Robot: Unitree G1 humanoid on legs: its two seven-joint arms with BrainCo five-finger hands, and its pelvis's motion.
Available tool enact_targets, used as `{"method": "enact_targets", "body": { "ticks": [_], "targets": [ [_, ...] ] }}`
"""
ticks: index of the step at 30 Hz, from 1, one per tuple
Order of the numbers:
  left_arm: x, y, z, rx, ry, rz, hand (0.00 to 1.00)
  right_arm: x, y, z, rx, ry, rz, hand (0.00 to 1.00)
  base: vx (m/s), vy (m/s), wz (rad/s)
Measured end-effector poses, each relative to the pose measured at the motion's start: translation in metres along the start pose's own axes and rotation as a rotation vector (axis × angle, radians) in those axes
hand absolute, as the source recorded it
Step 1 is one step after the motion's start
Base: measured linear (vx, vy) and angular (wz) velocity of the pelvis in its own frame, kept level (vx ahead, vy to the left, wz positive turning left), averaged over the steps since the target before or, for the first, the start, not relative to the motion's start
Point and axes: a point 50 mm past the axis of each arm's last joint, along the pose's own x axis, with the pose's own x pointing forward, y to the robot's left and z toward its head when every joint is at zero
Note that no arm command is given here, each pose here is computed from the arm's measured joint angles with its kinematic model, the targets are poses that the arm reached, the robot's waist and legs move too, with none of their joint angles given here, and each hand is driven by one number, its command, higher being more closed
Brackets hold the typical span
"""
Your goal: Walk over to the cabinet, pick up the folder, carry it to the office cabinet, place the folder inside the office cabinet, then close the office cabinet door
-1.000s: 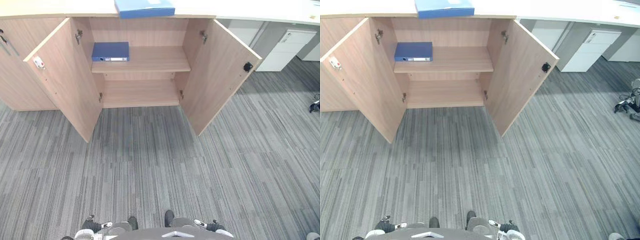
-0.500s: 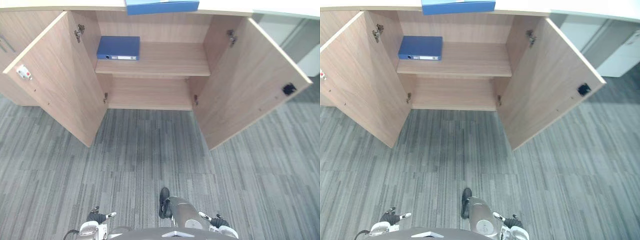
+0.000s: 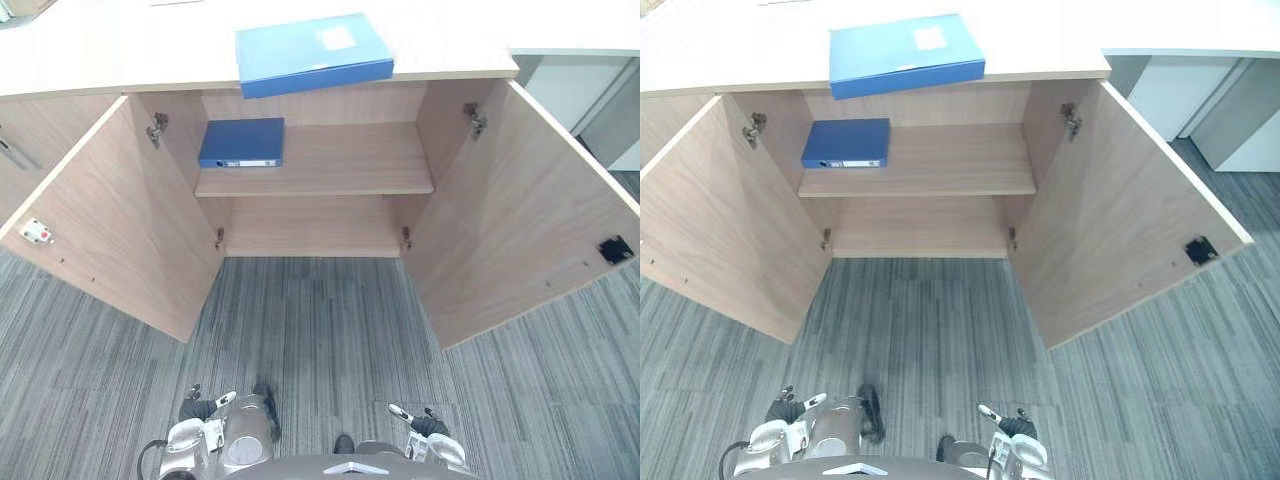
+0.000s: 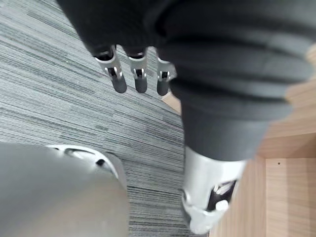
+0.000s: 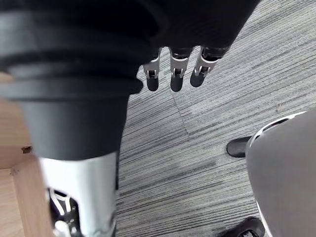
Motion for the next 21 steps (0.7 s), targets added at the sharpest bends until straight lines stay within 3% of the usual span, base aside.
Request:
{"method": "enact_targets", "body": {
  "ticks": [10, 15, 21],
  "targets": [
    [0.0, 0.007, -0.013, 0.043, 0.074, 0.005, 0.0, -0.002, 0.012, -0.003, 0.001, 0.001, 0.03, 0.0, 0.34, 0.168, -0.29],
    [-0.001, 0.004, -0.017, 0.039, 0.089, -0.002, 0.0, -0.001, 0.012, 0.001, -0.002, -0.007, 0.03, 0.0, 0.31, -0.118, 0.25],
    [-0.004, -0.01, -0.023, -0.058, 0.116, -0.011, 0.0, 0.002, -0.002, 0.006, -0.016, -0.016, 0.004, 0.0, 0.31, -0.226, 0.31]
  ]
}}
